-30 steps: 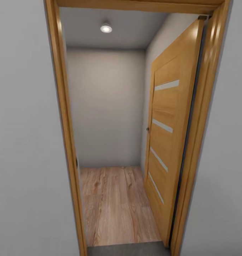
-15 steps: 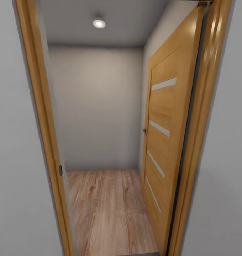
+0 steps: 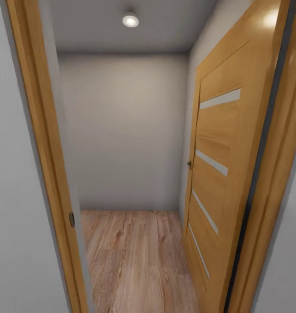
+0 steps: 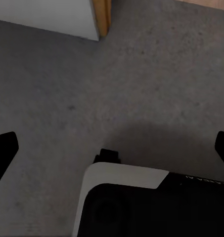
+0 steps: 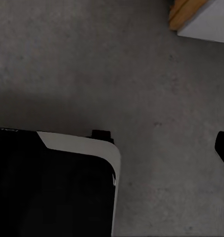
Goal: Move the two storage containers from the living room to the garage. In the garage, place one container on the floor and stack the other container on top of it (either order is fine).
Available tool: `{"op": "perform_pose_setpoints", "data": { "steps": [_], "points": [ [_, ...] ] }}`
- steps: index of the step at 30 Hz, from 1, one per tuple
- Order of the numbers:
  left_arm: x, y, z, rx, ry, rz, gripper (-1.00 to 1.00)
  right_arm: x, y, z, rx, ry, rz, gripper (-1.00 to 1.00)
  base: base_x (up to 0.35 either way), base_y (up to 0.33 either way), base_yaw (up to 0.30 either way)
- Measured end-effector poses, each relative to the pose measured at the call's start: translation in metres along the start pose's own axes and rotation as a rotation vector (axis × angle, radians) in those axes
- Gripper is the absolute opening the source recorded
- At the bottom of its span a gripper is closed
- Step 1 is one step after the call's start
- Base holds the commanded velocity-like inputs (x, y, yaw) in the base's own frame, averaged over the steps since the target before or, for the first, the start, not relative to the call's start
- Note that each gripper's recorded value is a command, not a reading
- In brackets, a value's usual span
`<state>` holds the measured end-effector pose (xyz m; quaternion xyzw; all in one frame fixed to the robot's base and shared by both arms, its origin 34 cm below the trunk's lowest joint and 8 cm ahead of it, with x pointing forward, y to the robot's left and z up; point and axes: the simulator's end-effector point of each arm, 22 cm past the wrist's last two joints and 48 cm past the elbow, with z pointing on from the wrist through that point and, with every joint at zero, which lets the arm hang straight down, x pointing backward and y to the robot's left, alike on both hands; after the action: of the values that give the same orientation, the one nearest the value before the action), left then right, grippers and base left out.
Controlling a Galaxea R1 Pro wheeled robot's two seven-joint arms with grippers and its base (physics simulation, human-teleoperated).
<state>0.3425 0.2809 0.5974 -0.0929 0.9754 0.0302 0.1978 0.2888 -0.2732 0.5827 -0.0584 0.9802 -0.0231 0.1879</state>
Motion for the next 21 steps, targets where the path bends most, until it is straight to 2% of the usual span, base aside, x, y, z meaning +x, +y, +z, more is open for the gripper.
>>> {"op": "perform_pose_setpoints", "data": {
  "steps": [5, 14, 21],
  "points": [
    [-0.0006, -0.0005, 0.0001, 0.000, -0.002, 0.002, 1.00, -0.0006, 0.0002, 0.0001, 0.000, -0.002, 0.000, 1.00, 0.255, 0.000, 0.067],
    [-0.0019, -0.0021, 0.0000, 0.003, -0.009, 0.005, 1.00, 0.0000, -0.0002, 0.0001, 0.000, 0.000, 0.001, 1.00, 0.065, 0.000, 0.004],
    [-0.0009, -0.0001, 0.0000, 0.000, -0.004, 0.002, 1.00, -0.0006, 0.0003, 0.0000, -0.001, -0.003, -0.002, 1.00, 0.284, 0.000, 0.000]
  ]
}}
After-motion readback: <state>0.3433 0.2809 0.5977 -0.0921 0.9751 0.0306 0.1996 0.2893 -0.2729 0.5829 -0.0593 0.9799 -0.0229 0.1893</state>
